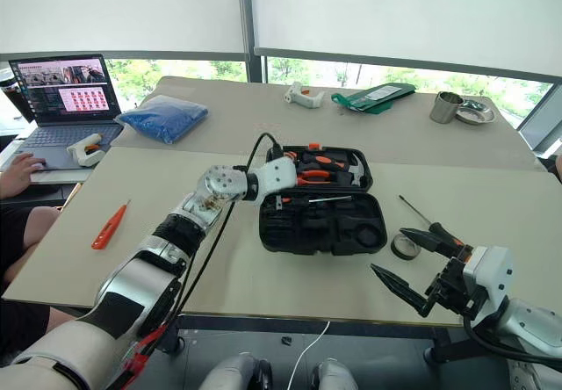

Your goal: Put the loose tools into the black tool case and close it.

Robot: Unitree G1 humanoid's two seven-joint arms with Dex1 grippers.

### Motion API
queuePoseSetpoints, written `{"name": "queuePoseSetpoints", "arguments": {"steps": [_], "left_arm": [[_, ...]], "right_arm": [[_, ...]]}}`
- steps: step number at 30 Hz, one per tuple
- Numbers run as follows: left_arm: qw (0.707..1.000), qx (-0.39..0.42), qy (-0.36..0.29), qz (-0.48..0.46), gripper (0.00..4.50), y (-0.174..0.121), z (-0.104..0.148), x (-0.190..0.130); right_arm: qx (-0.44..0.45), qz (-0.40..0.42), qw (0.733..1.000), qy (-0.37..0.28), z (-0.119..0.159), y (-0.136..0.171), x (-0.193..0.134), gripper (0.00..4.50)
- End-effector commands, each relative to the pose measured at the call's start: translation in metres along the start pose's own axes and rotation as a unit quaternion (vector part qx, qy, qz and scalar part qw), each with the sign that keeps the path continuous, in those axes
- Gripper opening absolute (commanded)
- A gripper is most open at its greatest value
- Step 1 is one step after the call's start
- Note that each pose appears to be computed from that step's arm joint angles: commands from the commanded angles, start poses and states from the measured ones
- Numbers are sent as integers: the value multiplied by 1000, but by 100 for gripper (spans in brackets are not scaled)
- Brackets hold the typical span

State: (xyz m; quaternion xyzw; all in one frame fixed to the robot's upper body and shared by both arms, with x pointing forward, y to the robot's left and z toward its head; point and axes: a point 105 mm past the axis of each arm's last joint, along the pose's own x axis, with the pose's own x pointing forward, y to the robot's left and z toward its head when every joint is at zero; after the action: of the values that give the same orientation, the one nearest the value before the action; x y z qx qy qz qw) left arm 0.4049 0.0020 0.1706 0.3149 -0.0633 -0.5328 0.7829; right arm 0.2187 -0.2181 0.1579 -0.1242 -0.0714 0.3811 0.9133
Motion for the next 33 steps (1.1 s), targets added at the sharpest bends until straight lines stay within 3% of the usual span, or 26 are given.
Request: {"name": "queuePoseSetpoints", "arguments": {"steps": [1, 3, 6, 14, 25, 33], "left_arm": [[999, -15, -26, 24, 375, 8, 6, -9], [999, -28, -23, 22, 375, 4, 0, -12], [998, -53, -28, 22, 300, -1, -3, -13], [992, -121, -1, 25, 14, -18, -23, -1], [984, -166, 68, 18, 5, -35, -50, 14], [983, -180, -23, -17, 5, -37, -16, 16]], "right_arm": [[-4, -6, 1000, -12, 7, 0, 0, 450], [-2, -8, 1000, -11, 6, 0, -1, 450], [0, -9, 1000, -10, 5, 1, -2, 450], [2, -10, 1000, -9, 3, 1, -1, 450], [2, -18, 1000, -6, 4, 2, -5, 450], [3, -28, 1000, -3, 4, 4, -9, 450]]}}
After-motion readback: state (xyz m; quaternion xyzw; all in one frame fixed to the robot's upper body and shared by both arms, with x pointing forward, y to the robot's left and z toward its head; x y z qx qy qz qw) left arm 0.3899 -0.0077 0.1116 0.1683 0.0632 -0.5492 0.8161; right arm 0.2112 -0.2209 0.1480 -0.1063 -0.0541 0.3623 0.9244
